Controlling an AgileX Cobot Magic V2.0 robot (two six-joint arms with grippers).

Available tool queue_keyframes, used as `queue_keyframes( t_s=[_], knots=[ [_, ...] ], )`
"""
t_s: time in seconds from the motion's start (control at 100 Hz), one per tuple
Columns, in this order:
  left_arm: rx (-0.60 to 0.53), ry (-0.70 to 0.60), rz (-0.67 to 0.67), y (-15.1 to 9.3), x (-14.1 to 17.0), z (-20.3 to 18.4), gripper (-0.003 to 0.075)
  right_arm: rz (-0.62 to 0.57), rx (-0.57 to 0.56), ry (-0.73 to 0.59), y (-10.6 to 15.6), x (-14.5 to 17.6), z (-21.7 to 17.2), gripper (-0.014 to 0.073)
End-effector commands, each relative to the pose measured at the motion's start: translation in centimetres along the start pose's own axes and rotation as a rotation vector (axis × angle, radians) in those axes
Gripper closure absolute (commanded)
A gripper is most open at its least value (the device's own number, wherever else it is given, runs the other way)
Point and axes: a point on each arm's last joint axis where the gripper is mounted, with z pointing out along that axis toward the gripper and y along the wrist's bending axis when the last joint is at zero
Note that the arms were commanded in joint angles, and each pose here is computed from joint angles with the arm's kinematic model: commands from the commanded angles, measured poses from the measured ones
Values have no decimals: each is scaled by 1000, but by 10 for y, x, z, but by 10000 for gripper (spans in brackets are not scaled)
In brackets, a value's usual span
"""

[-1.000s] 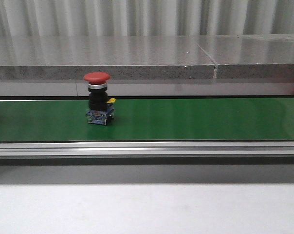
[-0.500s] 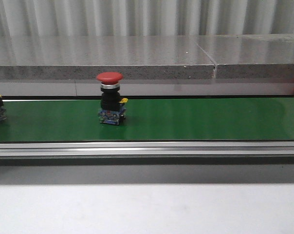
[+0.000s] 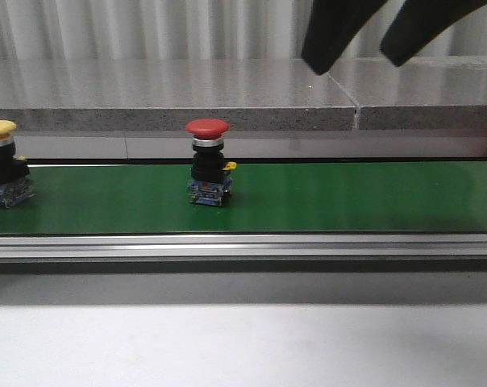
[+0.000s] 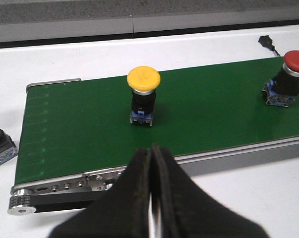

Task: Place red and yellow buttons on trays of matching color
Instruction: 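Move the right gripper down over the red button riding the belt, then close the right gripper on the red button and lift it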

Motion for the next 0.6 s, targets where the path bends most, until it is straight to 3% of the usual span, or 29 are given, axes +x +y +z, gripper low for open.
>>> queue_keyframes(
  t_s=[0.0, 0.29, 0.59],
  knots=[
    [3, -89, -4, -1, -13, -4, 741, -69, -15, -47, 6, -23, -3, -30],
    [3, -89, -4, -1, -13, -4, 741, -212, -149, 129, 16, -50, 48, -30],
    [3, -89, -4, -1, -13, -4, 741, -226, -136, 81, 14, -71, 87, -30]
  ],
)
